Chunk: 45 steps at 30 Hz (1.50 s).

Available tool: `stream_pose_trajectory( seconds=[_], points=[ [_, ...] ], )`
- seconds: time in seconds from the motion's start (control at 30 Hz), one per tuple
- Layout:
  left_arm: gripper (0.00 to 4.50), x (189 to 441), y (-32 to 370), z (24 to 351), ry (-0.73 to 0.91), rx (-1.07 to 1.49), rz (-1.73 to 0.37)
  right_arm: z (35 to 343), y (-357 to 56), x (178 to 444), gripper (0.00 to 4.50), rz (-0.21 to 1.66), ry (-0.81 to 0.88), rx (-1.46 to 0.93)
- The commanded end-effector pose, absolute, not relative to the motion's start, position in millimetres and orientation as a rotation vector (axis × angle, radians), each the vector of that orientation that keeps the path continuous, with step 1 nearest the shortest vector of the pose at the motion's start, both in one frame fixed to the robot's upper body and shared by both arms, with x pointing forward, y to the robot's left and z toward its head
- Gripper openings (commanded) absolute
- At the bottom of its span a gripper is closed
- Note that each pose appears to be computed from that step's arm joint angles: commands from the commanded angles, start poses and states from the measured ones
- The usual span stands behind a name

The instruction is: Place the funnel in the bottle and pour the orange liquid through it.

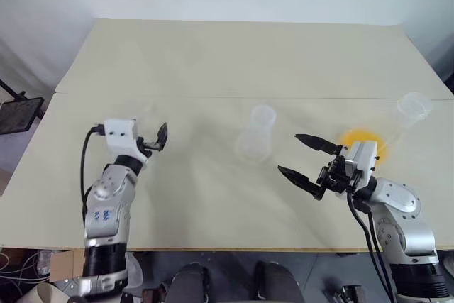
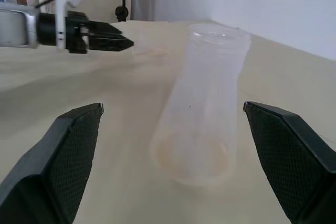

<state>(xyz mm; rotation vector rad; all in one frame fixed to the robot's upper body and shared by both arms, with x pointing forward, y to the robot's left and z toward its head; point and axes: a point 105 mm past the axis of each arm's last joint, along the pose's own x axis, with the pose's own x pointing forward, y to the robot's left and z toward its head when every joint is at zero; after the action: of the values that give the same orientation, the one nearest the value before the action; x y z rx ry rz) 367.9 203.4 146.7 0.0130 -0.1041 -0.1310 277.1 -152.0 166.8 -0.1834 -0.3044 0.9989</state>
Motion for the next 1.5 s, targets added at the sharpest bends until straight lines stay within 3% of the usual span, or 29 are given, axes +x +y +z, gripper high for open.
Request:
stream_pose_trajectory(
  seconds=[0.03,0.2,0.47,0.57,0.97,1.13,1.27,1.4,1.5],
  points=[
    [4.49,384,202,151,-0.107,0.044,-0.149,174,-151,278,4.50,1.010,-0.331,-0.193],
    [4.49,401,217,153,-0.097,0.049,-0.076,174,-151,278,4.50,1.006,-0.333,-0.192],
    [4.49,403,216,148,-0.085,0.033,-0.093,172,-152,276,4.50,0.989,-0.333,-0.188],
    [3.85,404,217,147,-0.083,0.035,-0.095,172,-152,276,4.50,0.988,-0.334,-0.186],
    [0.05,408,223,149,-0.102,0.043,-0.111,171,-152,274,4.50,0.983,-0.335,-0.184],
    [0.02,389,230,180,-0.244,0.139,-0.233,173,-153,273,4.50,0.972,-0.339,-0.190],
    [0.02,368,223,217,-0.340,0.320,-0.469,175,-159,270,4.50,0.946,-0.341,-0.203],
    [0.02,344,192,267,-0.416,0.446,-0.801,180,-174,263,4.50,0.890,-0.349,-0.246],
    [0.02,329,158,287,-0.369,0.523,-1.072,190,-181,256,4.50,0.840,-0.374,-0.250]
  ],
)
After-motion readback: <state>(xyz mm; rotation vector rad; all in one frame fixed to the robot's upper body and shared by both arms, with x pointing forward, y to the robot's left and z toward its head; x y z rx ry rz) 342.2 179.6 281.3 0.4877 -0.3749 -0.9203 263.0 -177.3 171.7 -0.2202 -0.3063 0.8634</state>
